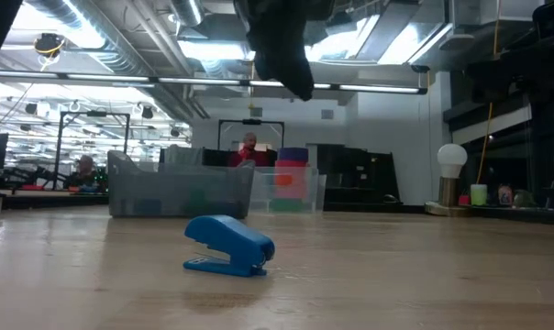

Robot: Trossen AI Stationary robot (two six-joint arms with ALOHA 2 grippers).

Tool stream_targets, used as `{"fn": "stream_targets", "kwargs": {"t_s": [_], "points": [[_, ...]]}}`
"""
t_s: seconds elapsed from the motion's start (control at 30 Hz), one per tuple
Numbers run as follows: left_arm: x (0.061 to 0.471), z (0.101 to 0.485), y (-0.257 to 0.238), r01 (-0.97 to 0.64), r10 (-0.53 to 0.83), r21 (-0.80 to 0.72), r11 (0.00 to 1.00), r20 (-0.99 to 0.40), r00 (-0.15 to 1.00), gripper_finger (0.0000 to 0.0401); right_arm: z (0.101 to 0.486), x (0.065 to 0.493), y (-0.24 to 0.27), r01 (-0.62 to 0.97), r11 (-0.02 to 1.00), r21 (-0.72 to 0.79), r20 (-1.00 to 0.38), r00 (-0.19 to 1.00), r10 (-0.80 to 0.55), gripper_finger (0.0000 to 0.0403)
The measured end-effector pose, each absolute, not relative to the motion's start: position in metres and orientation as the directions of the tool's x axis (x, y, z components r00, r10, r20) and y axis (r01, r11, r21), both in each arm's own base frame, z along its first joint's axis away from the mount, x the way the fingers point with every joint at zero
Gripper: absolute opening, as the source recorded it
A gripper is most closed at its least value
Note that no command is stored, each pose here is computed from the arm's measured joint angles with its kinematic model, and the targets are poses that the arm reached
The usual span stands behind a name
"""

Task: Pick and place Stapler, Stapler remover, tape
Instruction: Put the blue stapler into the black bin

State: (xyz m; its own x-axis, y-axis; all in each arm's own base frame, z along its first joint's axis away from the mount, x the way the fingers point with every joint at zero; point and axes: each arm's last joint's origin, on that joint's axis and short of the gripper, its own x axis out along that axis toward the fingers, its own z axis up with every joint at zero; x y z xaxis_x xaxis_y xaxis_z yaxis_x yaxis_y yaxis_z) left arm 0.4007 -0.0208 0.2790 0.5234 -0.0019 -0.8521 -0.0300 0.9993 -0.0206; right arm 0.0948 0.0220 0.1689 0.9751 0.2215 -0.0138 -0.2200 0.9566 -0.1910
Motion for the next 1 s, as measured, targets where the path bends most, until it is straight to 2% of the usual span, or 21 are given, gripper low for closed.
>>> {"fn": "stream_targets", "kwargs": {"t_s": [0.3,0.57,1.0], "points": [[0.392,0.253,-0.051,0.135,-0.063,0.000,0.991,-0.884,0.462,0.0120,0.169,0.095,0.022,-0.220,0.957,-0.191,-0.015,0.975,0.222,0.0225],[0.384,0.233,-0.079,0.255,-0.141,-0.030,0.967,-0.892,0.430,0.0156,0.169,0.095,0.022,-0.220,0.957,-0.191,-0.014,0.975,0.222,0.0225],[0.379,0.237,-0.124,0.363,-0.204,-0.019,0.932,-0.854,0.479,0.0206,0.169,0.095,0.022,-0.220,0.957,-0.191,-0.014,0.975,0.221,0.0225]]}}
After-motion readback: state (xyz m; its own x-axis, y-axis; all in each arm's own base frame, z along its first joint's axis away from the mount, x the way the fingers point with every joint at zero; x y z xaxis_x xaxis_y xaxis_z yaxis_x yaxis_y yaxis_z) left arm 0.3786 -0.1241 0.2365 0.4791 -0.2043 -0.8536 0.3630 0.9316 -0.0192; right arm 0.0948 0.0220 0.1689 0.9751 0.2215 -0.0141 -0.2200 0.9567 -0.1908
